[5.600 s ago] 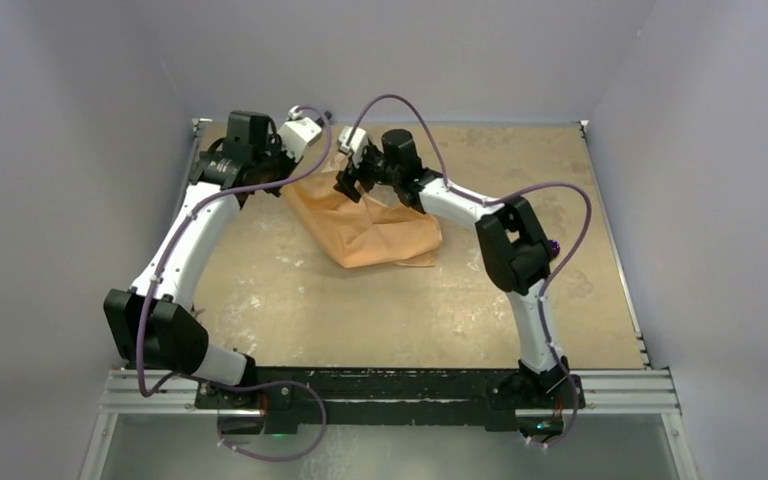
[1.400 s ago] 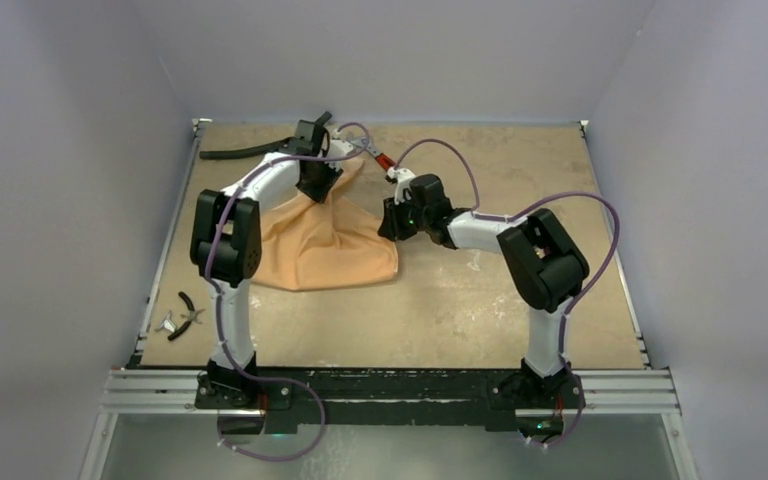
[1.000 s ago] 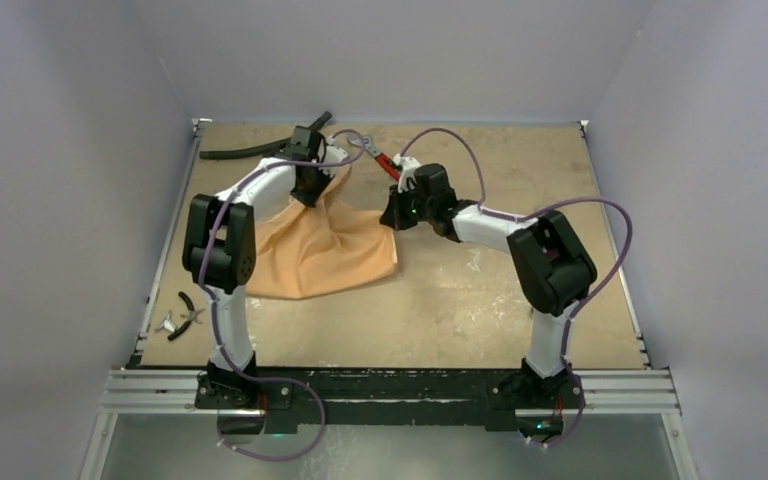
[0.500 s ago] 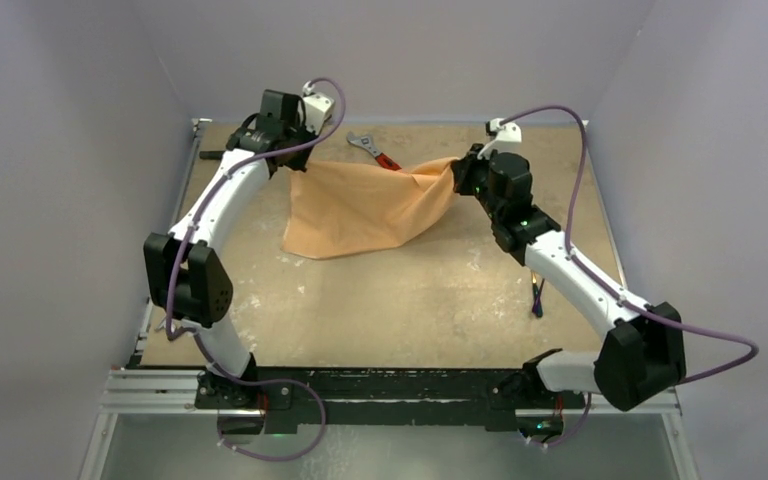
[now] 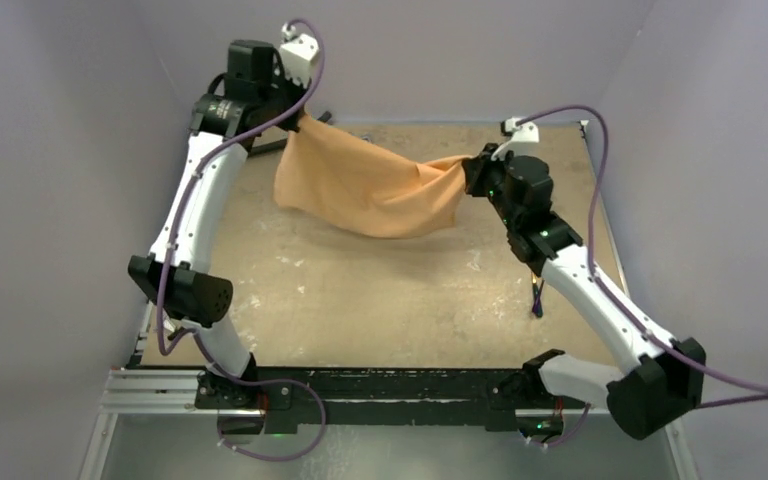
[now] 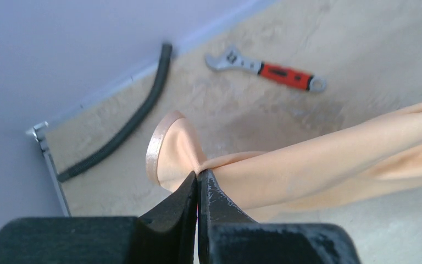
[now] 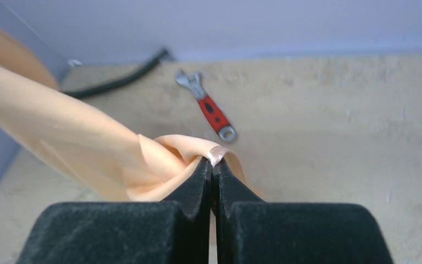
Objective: Fold the napkin into a case and place the utensils inside
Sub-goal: Flatten out the crumpled napkin at the center of the board.
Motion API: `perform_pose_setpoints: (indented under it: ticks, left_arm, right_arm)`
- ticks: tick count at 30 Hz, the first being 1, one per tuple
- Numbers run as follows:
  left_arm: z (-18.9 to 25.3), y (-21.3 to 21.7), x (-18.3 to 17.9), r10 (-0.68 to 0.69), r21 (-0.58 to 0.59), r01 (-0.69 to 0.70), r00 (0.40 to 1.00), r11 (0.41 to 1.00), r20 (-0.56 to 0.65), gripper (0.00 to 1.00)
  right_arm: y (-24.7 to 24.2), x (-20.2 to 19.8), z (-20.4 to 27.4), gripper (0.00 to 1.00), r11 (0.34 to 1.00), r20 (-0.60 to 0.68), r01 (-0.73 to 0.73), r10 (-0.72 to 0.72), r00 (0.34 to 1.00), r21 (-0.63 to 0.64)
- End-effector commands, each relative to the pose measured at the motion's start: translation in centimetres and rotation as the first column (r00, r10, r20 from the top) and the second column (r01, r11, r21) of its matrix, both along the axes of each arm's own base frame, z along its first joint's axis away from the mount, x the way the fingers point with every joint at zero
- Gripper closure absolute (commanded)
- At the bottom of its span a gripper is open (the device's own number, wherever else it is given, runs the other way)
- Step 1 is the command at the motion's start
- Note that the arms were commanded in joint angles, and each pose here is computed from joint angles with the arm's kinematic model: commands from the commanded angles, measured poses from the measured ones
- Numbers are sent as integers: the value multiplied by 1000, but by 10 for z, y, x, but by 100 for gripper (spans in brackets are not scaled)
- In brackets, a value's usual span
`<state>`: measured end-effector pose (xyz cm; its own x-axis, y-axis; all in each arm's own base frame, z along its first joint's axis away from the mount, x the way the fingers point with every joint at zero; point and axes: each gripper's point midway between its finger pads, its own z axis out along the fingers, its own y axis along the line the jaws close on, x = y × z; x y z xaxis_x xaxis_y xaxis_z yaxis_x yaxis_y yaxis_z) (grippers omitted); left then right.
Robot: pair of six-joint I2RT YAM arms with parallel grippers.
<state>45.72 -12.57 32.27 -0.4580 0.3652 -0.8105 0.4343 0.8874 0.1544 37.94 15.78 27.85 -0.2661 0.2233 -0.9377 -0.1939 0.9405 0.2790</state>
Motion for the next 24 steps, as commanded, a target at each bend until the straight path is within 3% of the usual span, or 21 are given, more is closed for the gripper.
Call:
perform_pose_setpoints:
  ticks: [1, 6, 9, 17, 24]
  left_arm:
    - [47, -8, -36, -45, -78, 47, 999, 996, 31, 100]
    - [36, -3, -70, -68, -67, 68, 998, 995, -6, 100]
    - [31, 2, -75, -65, -53, 65, 998, 996, -1, 100]
    - [-24, -3, -12, 4, -10, -4, 1000, 1000, -8, 100]
    - [-89, -4, 57, 121, 72, -120, 993, 990, -4, 100]
  right_arm:
    - [4, -29, 96, 100, 993, 208, -106, 92, 974, 55]
    - [18, -65, 115, 100, 964, 213, -257, 238, 948, 63]
    - [12, -62, 112, 100, 974, 177, -217, 203, 963, 63]
    - [12, 22, 45, 100, 999, 0, -52, 52, 999, -12]
    - [0, 111, -17, 100, 993, -26, 73, -75, 997, -98]
